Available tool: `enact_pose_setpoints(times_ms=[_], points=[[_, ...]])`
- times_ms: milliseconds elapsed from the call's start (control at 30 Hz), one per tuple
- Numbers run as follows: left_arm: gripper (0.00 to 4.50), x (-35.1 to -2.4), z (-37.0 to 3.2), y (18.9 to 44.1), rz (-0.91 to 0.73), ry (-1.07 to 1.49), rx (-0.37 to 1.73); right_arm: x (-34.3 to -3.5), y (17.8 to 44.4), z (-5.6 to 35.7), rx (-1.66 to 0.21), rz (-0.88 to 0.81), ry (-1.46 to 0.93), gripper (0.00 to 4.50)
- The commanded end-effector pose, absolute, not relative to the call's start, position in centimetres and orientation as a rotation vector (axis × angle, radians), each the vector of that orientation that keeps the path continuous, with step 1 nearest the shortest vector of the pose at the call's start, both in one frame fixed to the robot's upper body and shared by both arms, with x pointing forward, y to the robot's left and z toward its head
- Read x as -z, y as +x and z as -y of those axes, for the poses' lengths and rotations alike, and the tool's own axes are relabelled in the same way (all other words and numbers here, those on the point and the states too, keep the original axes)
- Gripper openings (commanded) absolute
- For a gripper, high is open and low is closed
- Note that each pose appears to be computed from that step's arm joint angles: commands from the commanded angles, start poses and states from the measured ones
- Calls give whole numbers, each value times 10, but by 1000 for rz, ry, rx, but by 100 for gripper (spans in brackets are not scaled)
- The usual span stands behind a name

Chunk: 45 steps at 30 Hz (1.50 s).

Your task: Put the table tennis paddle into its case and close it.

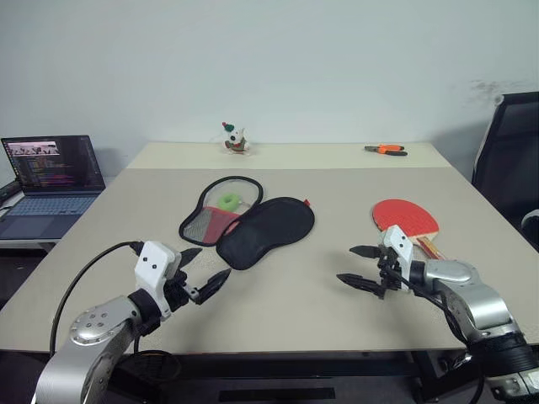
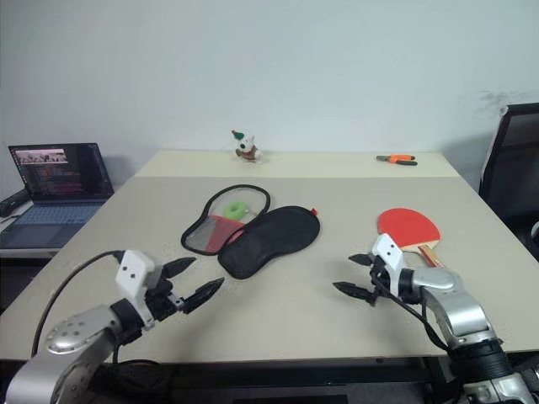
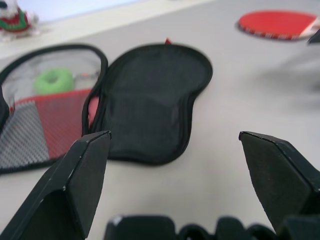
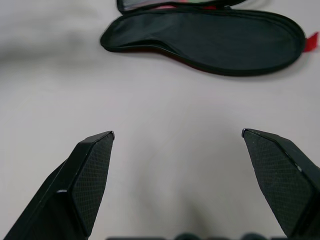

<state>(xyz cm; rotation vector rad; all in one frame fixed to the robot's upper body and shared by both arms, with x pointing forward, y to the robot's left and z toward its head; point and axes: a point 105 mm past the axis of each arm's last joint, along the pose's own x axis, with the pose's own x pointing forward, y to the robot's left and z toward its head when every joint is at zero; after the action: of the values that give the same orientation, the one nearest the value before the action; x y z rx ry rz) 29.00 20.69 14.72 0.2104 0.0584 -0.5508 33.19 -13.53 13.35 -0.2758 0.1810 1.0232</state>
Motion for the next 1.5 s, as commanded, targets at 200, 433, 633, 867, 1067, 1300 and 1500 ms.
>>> enact_pose_setpoints(times_ms=[200,433,633,867,1067,1300,1500], points=[[447,-152,-202,306,-13,238,618,-165,329,142,-1016,-145,-297,450],[447,-147,-210,325,-63,285,711,-193,325,136,-1022,-100,-273,450],[447,-130,-206,351,-155,370,845,-196,320,122,-1023,-52,-260,450],[447,-119,-178,374,-190,458,1020,-193,313,126,-999,-45,-267,450],[447,-109,-184,381,-231,502,1025,-195,314,123,-986,-23,-264,450],[411,-94,-206,372,-295,492,1004,-196,318,129,-960,-17,-260,450],[211,-84,-211,367,-333,482,1006,-198,321,130,-942,-2,-259,450]])
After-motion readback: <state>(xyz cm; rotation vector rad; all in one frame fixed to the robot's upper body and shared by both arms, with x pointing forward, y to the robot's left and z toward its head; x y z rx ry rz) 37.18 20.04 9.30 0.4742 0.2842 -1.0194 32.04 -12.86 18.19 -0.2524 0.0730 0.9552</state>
